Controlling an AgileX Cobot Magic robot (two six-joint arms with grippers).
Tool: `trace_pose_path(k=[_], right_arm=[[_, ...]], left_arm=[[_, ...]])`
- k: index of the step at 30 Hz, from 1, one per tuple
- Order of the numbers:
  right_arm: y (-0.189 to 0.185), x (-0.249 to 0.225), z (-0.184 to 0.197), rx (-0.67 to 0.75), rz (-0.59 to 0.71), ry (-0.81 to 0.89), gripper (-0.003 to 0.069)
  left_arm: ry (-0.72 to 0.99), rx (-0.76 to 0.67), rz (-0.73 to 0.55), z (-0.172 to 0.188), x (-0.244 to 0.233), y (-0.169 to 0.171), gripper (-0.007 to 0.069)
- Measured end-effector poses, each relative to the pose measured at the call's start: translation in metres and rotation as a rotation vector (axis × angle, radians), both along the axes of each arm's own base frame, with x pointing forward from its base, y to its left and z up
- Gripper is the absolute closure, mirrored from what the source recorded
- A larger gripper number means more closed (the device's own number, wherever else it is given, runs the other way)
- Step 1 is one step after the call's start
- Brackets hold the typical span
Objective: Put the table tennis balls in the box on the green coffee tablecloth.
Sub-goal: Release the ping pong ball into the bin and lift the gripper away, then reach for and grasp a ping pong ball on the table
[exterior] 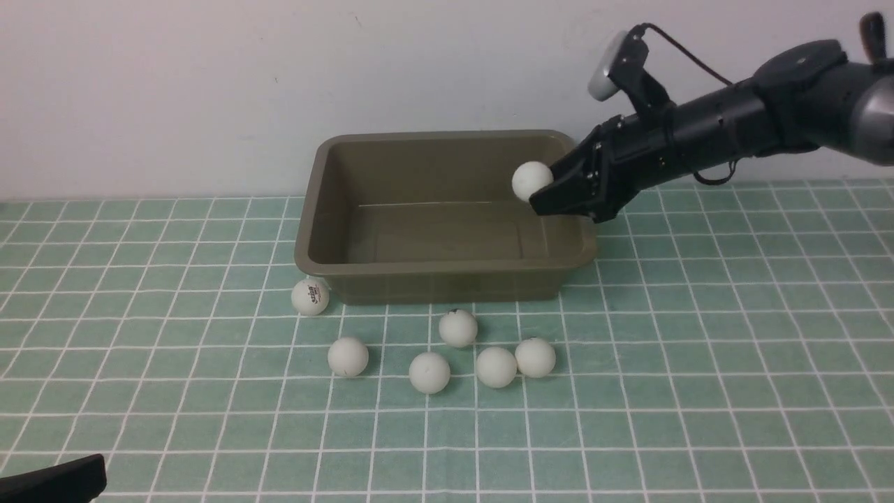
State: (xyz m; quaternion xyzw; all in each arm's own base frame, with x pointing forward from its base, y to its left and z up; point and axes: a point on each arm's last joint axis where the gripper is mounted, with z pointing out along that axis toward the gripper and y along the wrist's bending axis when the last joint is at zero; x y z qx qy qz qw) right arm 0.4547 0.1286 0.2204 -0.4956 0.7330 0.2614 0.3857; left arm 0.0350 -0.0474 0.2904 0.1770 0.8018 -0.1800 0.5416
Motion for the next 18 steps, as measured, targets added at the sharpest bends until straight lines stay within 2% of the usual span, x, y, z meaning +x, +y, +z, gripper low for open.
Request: trace_pose_path(k=[4, 6, 9, 13, 16, 18], right_arm=[[0.011, 0.001, -0.004, -0.048, -0.055, 0.011, 0.0316], [0.01, 0.003, -0.004, -0.047, -0.11, 0.033, 0.027], [0.007, 0.006, -0.001, -0.031, -0.178, 0.047, 0.016], [0.001, 0.006, 0.013, -0.02, -0.209, 0.019, 0.0131], [-0.009, 0.002, 0.041, -0.009, -0.24, -0.045, 0.0137], [-0.031, -0.01, 0.091, 0.005, -0.295, -0.159, 0.0169]], left_arm=[[0.0, 0.0, 0.0, 0.0, 0.0, 0.0, 0.0144], [0.0, 0.0, 0.0, 0.0, 0.0, 0.0, 0.0144], [-0.001, 0.0, 0.001, 0.0, 0.0, 0.0, 0.0144], [-0.001, 0.0, 0.001, 0.0, 0.0, 0.0, 0.0144], [-0.001, 0.0, 0.001, 0.0, 0.0, 0.0, 0.0144], [-0.001, 0.0, 0.001, 0.0, 0.0, 0.0, 0.0144]])
